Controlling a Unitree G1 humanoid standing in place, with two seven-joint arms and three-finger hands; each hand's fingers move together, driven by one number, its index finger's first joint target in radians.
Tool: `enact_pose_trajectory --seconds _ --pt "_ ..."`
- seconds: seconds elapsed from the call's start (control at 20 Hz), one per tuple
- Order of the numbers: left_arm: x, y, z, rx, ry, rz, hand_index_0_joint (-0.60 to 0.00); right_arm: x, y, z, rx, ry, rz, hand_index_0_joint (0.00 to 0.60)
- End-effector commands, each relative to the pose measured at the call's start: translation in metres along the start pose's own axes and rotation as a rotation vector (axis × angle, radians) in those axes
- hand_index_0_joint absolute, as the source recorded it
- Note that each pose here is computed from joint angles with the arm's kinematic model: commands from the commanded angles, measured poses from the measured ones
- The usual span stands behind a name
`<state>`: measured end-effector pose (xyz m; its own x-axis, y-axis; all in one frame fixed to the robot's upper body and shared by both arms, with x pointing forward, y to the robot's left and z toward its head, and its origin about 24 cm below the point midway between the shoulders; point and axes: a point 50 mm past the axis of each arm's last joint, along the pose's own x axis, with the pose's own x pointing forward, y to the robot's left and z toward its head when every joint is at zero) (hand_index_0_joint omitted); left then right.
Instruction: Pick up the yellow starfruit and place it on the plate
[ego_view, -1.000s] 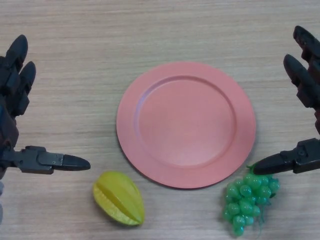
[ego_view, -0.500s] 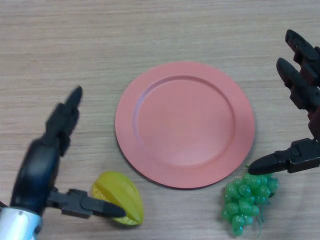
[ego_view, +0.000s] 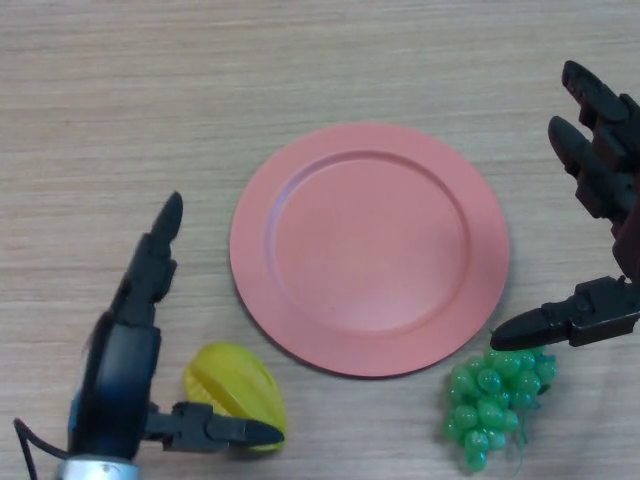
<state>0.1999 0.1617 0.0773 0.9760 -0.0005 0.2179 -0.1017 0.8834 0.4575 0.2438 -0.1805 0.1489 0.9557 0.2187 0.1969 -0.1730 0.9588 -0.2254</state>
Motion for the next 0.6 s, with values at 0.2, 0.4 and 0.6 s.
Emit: enact_pose_trajectory --seconds 0.2,0.4,0.6 --pt "-0.006 -0.002 0.009 0.050 -0.171 0.085 0.000 -0.005 -0.012 0.036 -0.065 -0.221 -0.047 0.000" --pt "-0.012 -0.017 -0.001 0.032 -0.142 0.028 0.000 -0.006 -0.011 0.037 -0.065 -0.222 -0.050 0.000" --pt "-0.019 -0.026 -0.011 0.035 -0.112 0.000 0.000 -0.009 -0.011 0.038 -0.063 -0.226 -0.051 0.000"
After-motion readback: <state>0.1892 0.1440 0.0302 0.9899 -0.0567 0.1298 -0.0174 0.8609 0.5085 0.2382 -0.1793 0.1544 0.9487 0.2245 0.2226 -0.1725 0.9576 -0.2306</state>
